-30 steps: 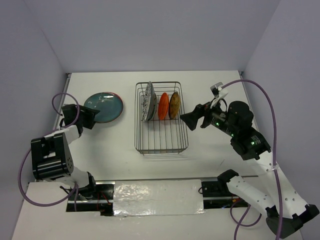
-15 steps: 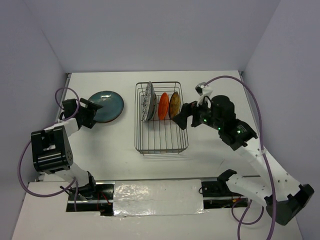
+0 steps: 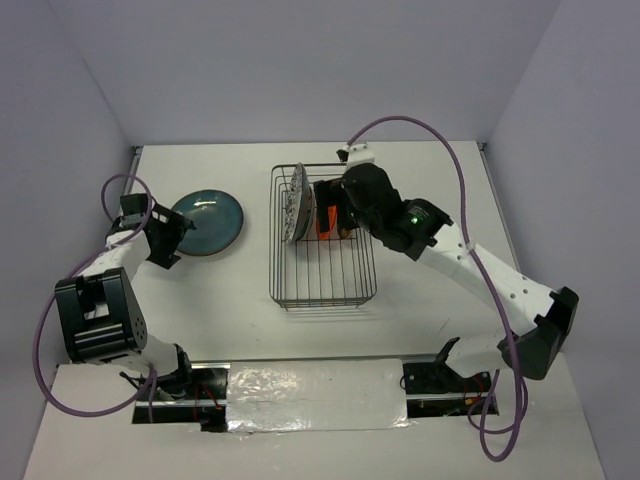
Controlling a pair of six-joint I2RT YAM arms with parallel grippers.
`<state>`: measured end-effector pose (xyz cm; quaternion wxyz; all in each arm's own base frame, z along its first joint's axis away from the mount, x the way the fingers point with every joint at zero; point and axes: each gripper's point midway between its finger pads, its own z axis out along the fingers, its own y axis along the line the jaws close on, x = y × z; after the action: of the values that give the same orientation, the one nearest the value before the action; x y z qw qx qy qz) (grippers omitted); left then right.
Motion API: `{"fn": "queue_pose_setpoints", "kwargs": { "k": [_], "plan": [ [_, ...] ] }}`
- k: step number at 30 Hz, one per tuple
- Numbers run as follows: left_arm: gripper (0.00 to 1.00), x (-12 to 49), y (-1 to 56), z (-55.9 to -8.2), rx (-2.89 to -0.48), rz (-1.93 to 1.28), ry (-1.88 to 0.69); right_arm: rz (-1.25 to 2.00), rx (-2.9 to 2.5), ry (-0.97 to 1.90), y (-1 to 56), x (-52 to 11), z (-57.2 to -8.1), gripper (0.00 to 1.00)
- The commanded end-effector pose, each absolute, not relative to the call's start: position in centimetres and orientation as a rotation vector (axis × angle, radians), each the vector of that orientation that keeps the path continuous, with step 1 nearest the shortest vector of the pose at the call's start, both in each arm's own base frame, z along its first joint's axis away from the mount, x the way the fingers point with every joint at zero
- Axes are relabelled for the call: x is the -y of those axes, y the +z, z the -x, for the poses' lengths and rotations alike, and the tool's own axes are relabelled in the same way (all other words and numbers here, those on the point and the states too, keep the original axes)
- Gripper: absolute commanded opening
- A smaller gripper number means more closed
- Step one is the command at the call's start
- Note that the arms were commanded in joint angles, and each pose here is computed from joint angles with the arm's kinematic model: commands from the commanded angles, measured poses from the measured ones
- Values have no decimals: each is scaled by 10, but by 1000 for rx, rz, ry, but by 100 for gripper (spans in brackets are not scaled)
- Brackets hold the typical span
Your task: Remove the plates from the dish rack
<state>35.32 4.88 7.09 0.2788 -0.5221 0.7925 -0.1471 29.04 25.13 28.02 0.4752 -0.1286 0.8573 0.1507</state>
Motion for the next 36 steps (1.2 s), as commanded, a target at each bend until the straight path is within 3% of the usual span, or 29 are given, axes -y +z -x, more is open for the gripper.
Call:
{"fn": "queue_pose_setpoints", "kwargs": {
  "k": [1, 7, 13, 17, 22, 36],
  "plan": [
    [99, -59, 72, -343, -2219, 1393, -279, 184, -2089, 284, 300, -247, -306, 100],
    [100, -78, 89, -328, -2234, 1435, -87, 175, -2100, 266, 297, -266, -319, 100],
    [99, -90, 150, -301, -2101, 1348, 8, 35, -2123, 55, 302, -260, -342, 100],
    [100, -82, 217, -281, -1998, 1066, -27, 21, -2111, -43, 291, -274, -358, 100],
    [99, -55, 257, -262, -1935, 711, -112, -23, -2105, -195, 276, -286, -382, 97],
    [99, -25, 266, -231, -1811, 526, -144, 63, -2062, -265, 250, -325, -422, 58]
  ]
}}
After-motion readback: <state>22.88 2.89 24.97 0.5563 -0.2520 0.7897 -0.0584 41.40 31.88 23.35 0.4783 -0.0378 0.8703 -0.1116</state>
